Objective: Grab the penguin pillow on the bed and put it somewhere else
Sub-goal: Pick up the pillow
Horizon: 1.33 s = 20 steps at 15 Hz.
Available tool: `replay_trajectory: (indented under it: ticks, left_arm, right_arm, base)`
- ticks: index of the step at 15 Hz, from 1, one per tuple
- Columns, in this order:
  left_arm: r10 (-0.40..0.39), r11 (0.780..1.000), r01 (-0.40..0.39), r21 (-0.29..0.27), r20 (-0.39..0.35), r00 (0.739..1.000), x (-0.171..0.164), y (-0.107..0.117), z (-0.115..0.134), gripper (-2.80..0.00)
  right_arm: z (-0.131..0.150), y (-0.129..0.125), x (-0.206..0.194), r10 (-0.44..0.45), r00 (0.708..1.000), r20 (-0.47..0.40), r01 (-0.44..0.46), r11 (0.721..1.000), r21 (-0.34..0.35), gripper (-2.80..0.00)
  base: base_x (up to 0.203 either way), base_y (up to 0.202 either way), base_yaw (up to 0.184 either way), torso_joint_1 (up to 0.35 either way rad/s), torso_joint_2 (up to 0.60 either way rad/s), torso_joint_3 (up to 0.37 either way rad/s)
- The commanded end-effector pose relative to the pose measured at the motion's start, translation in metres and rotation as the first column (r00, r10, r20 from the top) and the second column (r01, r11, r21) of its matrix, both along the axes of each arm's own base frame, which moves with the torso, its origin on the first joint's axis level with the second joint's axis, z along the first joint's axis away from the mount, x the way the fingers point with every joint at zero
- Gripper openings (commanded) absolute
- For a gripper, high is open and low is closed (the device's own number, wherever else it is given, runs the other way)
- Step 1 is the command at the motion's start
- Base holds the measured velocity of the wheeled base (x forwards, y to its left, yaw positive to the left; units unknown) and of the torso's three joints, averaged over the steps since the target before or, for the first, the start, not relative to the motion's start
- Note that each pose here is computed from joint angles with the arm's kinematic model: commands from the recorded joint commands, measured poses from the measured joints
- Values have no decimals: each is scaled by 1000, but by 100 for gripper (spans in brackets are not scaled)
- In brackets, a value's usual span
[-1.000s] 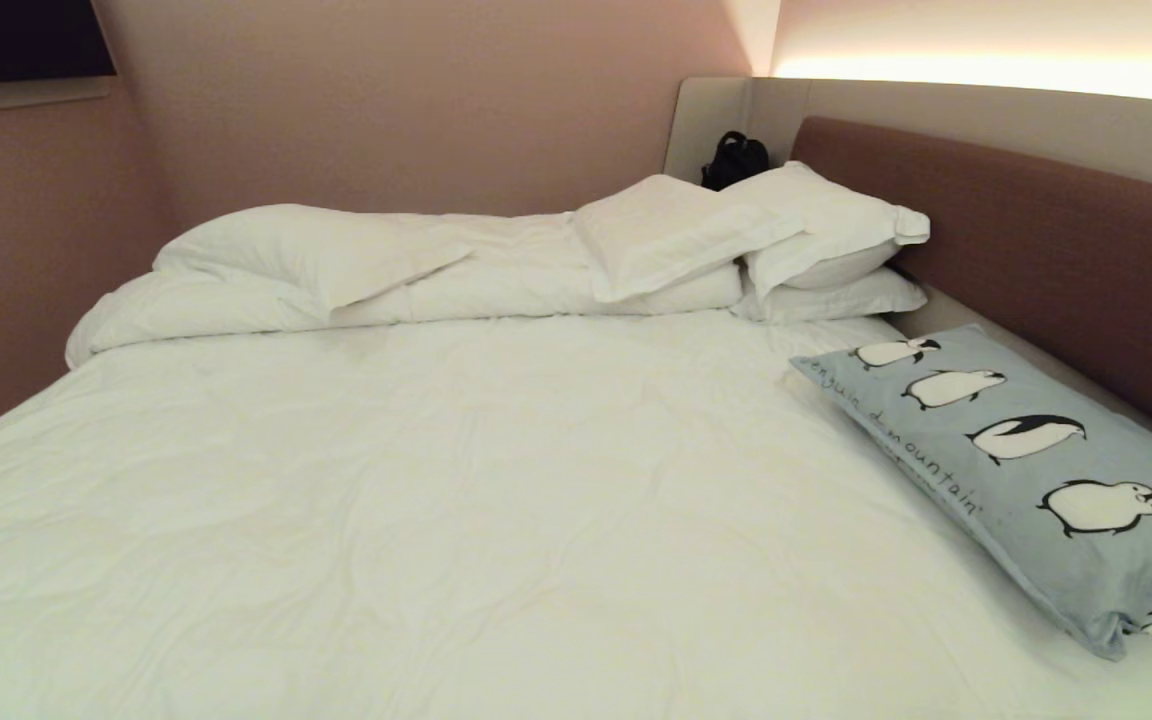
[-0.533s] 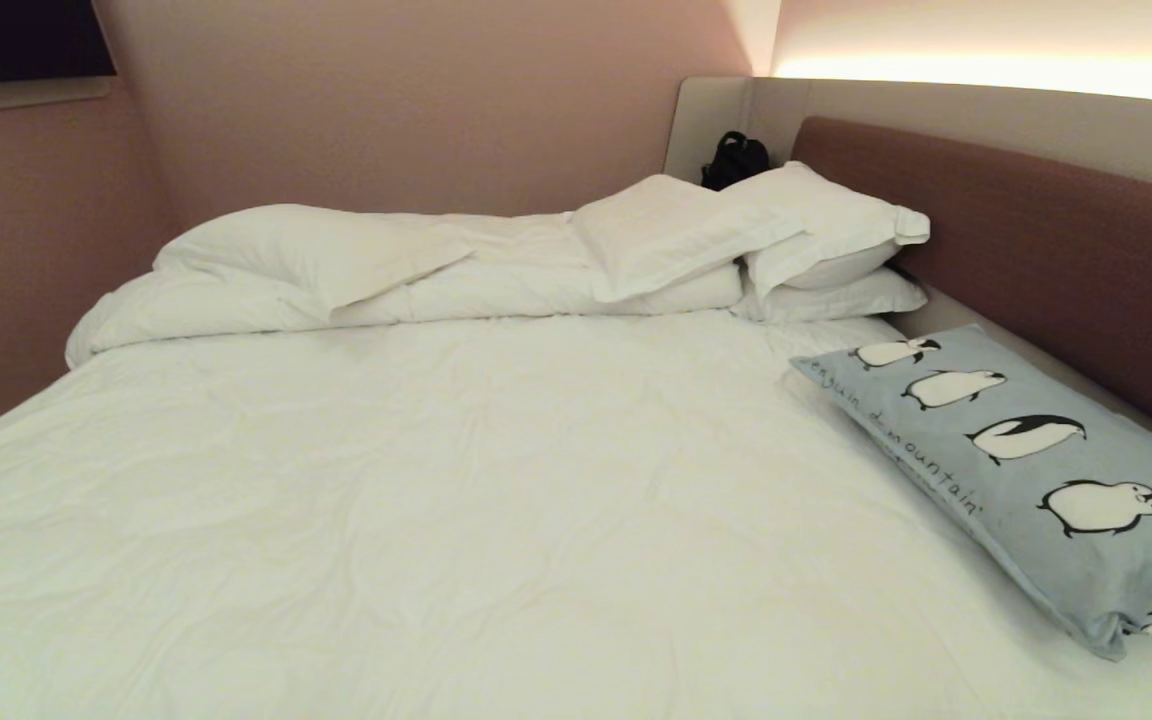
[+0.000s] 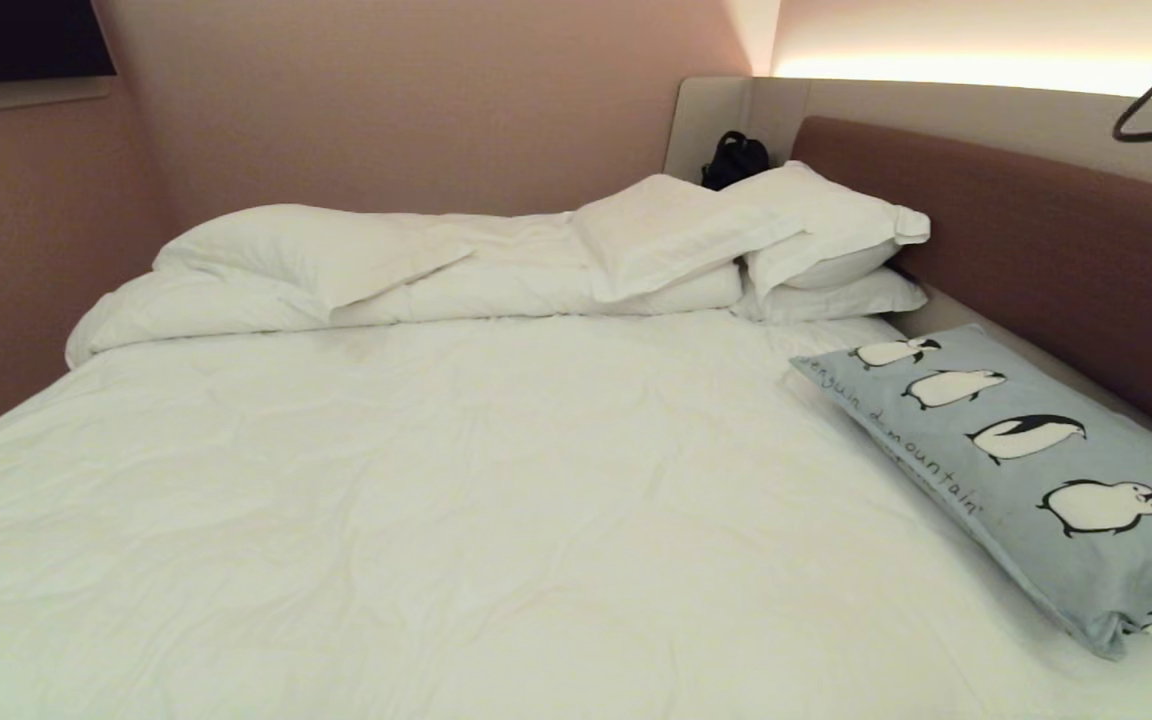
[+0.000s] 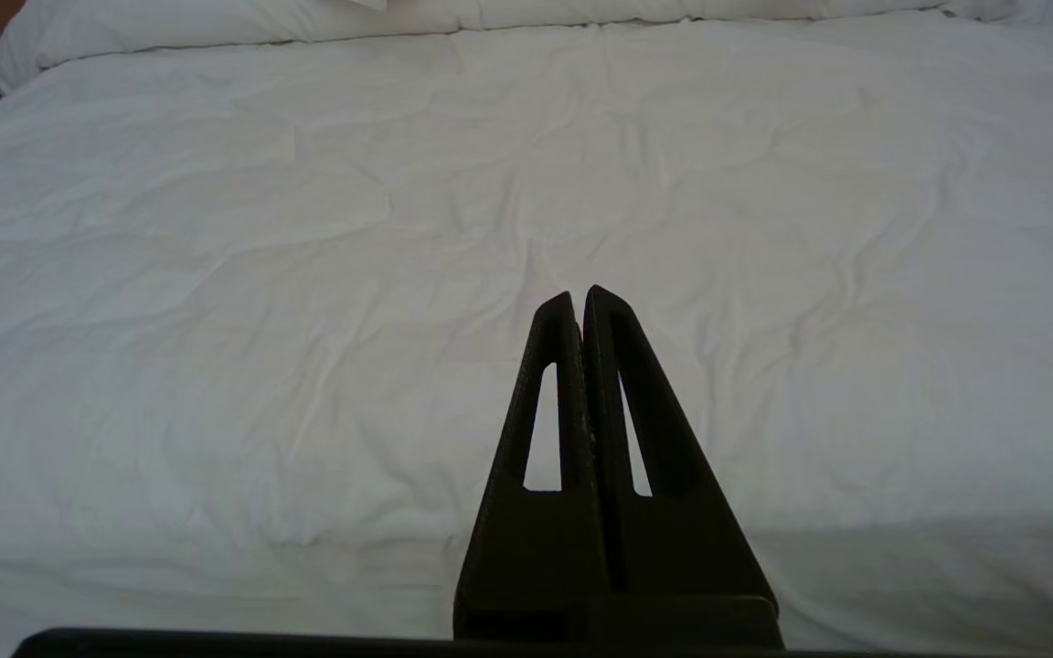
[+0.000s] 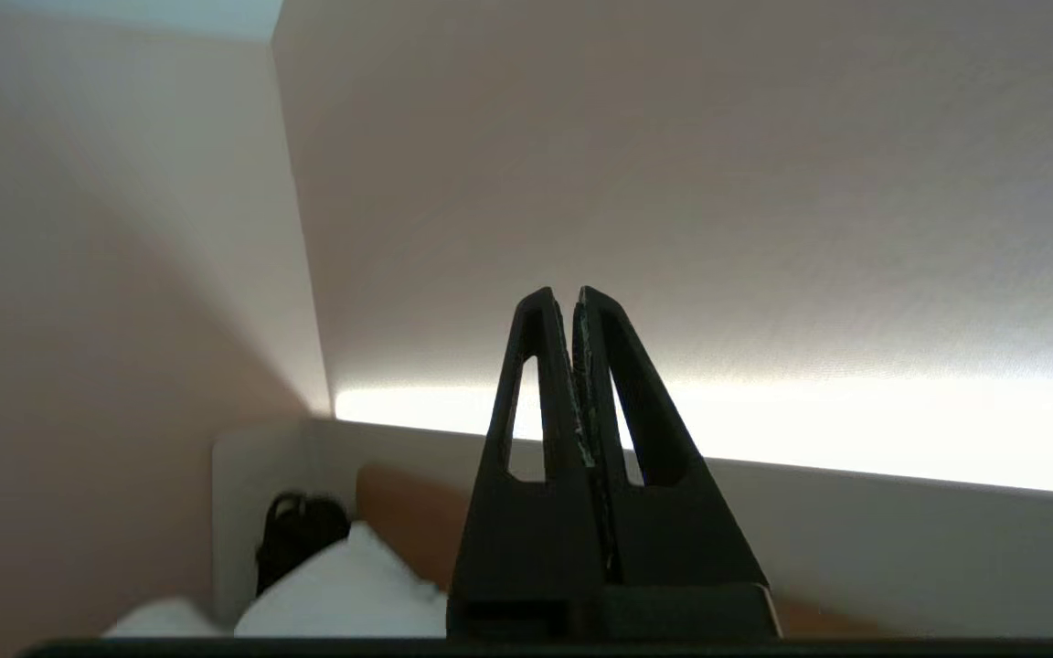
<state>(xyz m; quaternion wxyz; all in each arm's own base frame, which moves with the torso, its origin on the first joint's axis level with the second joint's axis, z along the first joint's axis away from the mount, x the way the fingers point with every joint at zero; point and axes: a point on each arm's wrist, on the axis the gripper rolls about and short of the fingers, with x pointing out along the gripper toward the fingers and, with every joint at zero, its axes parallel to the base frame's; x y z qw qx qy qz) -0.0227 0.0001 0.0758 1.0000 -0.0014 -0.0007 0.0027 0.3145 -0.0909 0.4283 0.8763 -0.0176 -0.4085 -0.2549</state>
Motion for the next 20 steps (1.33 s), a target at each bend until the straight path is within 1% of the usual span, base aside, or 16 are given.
replay_trajectory:
  ticks: [1, 2, 3, 4, 5, 6, 7, 8, 10, 11, 12, 14, 15, 17, 19, 20]
  left_arm:
    - [1, 1000, -1, 0, 0, 1000, 0, 0, 0, -280]
    - [1, 1000, -1, 0, 0, 1000, 0, 0, 0, -280]
    - [1, 1000, -1, 0, 0, 1000, 0, 0, 0, -280]
    - [1, 1000, -1, 0, 0, 1000, 0, 0, 0, -280]
    - [1, 1000, -1, 0, 0, 1000, 0, 0, 0, -280]
    - [1, 1000, -1, 0, 0, 1000, 0, 0, 0, -280]
    - [1, 1000, -1, 0, 0, 1000, 0, 0, 0, -280]
    - [1, 1000, -1, 0, 0, 1000, 0, 0, 0, -280]
    - [1, 1000, -1, 0, 0, 1000, 0, 0, 0, -280]
    - [1, 1000, -1, 0, 0, 1000, 0, 0, 0, -280]
    - [1, 1000, -1, 0, 0, 1000, 0, 0, 0, -280]
    - [1, 1000, -1, 0, 0, 1000, 0, 0, 0, -280]
    - [1, 1000, -1, 0, 0, 1000, 0, 0, 0, -280]
    - [1, 1000, -1, 0, 0, 1000, 0, 0, 0, -280]
    - [1, 1000, -1, 0, 0, 1000, 0, 0, 0, -280]
    - [1, 1000, -1, 0, 0, 1000, 0, 0, 0, -280]
  right_arm:
    - [-25, -1, 24, 84, 959, -270, -49, 990, 132, -280]
    - [-30, 0, 27, 139, 938, -317, -84, 980, 179, -280]
    - [-34, 0, 30, 208, 910, -360, -125, 962, 241, -280]
    - [-38, 1, 32, 271, 879, -393, -154, 940, 304, -280]
    - [-41, 2, 34, 337, 842, -420, -183, 912, 367, -280]
    - [-48, 1, 40, 405, 791, -458, -203, 881, 428, -280]
    - [-60, -2, 47, 456, 737, -499, -206, 855, 476, -280]
    - [-72, -9, 53, 472, 707, -527, -187, 843, 504, -280]
    - [-93, -18, 62, 483, 656, -579, -122, 826, 551, -280]
    - [-101, -22, 65, 489, 637, -596, -96, 817, 568, -280]
    - [-112, -28, 68, 497, 613, -614, -57, 803, 593, -280]
    - [-128, -41, 69, 524, 583, -621, 9, 760, 649, -280]
    - [-133, -47, 66, 564, 556, -611, 15, 728, 685, -280]
    - [-143, -57, 57, 642, 487, -593, 49, 657, 752, -280]
    - [-154, -63, 43, 701, 411, -584, 141, 584, 800, -280]
    - [-159, -65, 36, 719, 380, -581, 197, 551, 811, -280]
  base:
    - [0, 0, 0, 0, 0, 0]
    - [0, 0, 0, 0, 0, 0]
    - [0, 0, 0, 0, 0, 0]
    - [0, 0, 0, 0, 0, 0]
    - [0, 0, 0, 0, 0, 0]
    - [0, 0, 0, 0, 0, 0]
    - [0, 0, 0, 0, 0, 0]
    - [0, 0, 0, 0, 0, 0]
    - [0, 0, 0, 0, 0, 0]
    - [0, 0, 0, 0, 0, 0]
    - [0, 0, 0, 0, 0, 0]
    - [0, 0, 0, 0, 0, 0]
    - [0, 0, 0, 0, 0, 0]
    - [0, 0, 0, 0, 0, 0]
    - [0, 0, 0, 0, 0, 0]
    - [0, 0, 0, 0, 0, 0]
